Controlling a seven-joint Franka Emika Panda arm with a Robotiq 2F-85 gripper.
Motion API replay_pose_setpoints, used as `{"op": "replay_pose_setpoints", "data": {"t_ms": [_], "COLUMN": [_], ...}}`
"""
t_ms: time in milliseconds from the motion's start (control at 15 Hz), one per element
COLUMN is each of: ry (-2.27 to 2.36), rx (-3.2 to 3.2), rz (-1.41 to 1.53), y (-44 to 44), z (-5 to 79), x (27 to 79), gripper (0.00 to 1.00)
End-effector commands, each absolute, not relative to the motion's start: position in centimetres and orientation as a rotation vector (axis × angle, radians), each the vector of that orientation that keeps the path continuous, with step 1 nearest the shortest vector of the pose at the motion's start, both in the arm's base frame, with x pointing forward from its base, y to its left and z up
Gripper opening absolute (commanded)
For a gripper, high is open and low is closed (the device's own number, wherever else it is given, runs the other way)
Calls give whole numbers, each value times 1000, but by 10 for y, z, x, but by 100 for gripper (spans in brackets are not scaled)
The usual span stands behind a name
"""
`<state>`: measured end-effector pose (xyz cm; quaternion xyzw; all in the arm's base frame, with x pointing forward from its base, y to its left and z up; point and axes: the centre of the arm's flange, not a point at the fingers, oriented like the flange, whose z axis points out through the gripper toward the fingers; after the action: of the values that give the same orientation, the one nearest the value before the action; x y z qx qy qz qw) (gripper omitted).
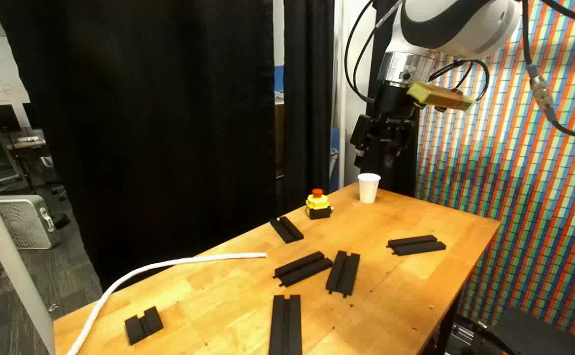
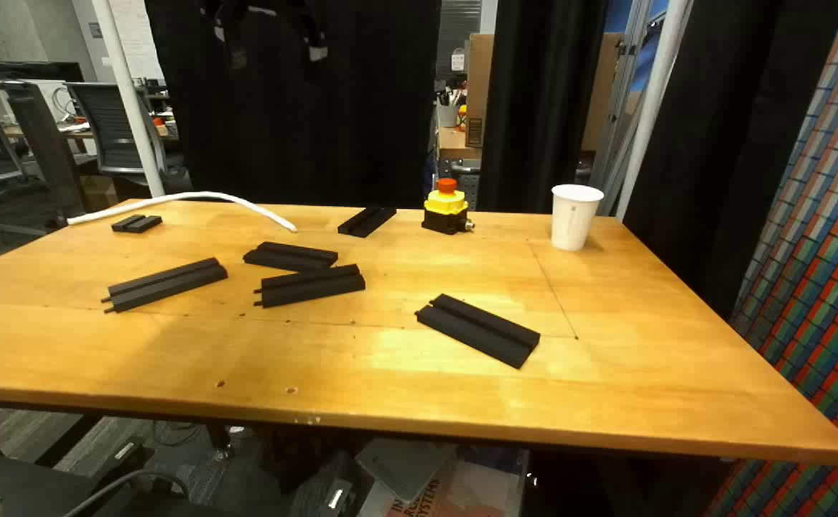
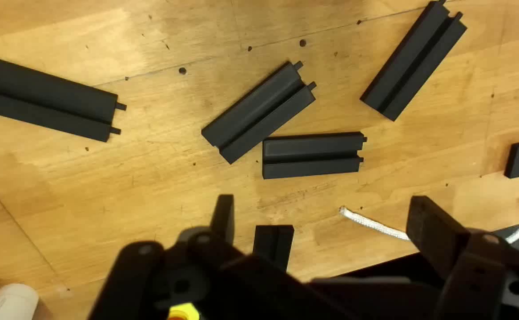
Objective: Connect the four black pieces together
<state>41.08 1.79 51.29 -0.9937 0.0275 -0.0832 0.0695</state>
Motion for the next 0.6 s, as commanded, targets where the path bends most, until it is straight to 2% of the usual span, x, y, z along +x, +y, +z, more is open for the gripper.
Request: {"op": "replay_pose_setpoints", "data": {"t_ms": [0, 533], "ry": [82, 142], "rx": [-2989, -2999], "rz": [-261, -297], "y": [18, 5], "z": [516, 517], "x": [412, 414], "gripper": [100, 100]}}
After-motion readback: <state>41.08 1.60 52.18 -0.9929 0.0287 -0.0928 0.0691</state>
